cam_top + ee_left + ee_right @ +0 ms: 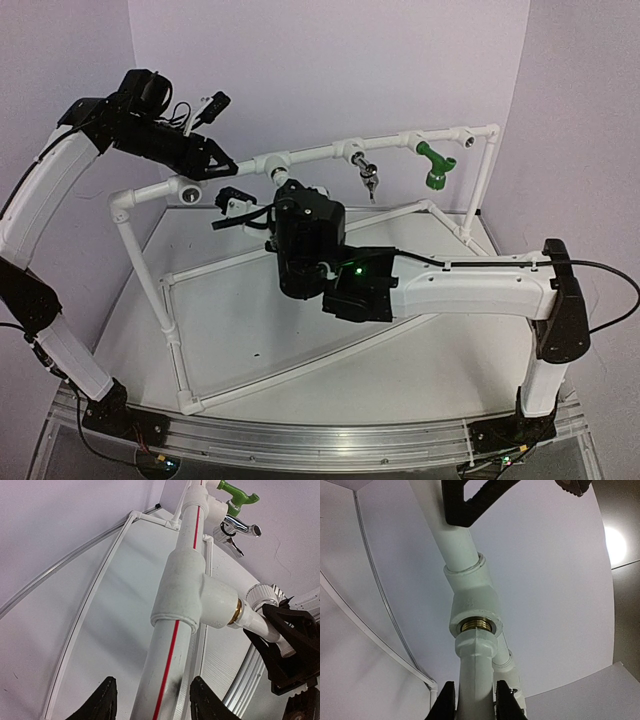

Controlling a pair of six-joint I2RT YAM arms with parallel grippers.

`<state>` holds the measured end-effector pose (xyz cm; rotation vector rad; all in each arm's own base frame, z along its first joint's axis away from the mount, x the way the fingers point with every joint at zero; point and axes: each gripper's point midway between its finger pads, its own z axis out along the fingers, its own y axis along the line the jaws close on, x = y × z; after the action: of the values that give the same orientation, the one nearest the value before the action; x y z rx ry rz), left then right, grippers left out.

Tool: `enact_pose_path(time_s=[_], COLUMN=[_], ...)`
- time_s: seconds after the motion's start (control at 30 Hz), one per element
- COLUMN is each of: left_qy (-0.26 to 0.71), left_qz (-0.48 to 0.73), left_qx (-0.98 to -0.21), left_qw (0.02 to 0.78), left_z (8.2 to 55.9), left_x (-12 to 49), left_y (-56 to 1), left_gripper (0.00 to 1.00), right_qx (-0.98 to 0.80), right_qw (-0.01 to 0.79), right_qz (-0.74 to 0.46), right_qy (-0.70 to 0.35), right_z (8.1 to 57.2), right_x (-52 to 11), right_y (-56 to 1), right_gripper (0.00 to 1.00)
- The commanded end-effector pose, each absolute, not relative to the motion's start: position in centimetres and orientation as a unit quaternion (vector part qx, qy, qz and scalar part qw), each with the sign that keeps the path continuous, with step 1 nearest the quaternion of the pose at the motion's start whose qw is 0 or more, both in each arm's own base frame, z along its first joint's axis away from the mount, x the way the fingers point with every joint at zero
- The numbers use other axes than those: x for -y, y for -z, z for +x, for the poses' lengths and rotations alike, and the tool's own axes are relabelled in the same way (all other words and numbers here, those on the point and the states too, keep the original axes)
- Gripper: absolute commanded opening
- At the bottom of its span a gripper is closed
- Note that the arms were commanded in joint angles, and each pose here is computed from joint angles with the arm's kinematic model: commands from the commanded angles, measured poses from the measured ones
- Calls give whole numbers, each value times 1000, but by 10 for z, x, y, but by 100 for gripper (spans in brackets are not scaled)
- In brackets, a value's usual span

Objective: Install the water faucets

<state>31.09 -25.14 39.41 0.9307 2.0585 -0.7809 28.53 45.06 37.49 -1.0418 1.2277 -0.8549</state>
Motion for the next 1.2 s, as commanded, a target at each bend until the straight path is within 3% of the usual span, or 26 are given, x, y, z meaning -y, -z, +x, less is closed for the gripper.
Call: enact_pose_path(time_s=[0.0,1.17], left_qy=[356,360], left_qz=[370,371], left_qx=[-810,-810], left_qw=[284,277], left_z=[280,281], left_x=[265,267], left_y=[-373,-367], left_gripper=[48,40], right_qx=[-540,-605], right_qw=[672,742], right_qz=[-409,-279], right_qy=[298,73], right_z=[292,290], right_x=[-463,-471], right_y=[-402,-443], right_gripper=[0,0])
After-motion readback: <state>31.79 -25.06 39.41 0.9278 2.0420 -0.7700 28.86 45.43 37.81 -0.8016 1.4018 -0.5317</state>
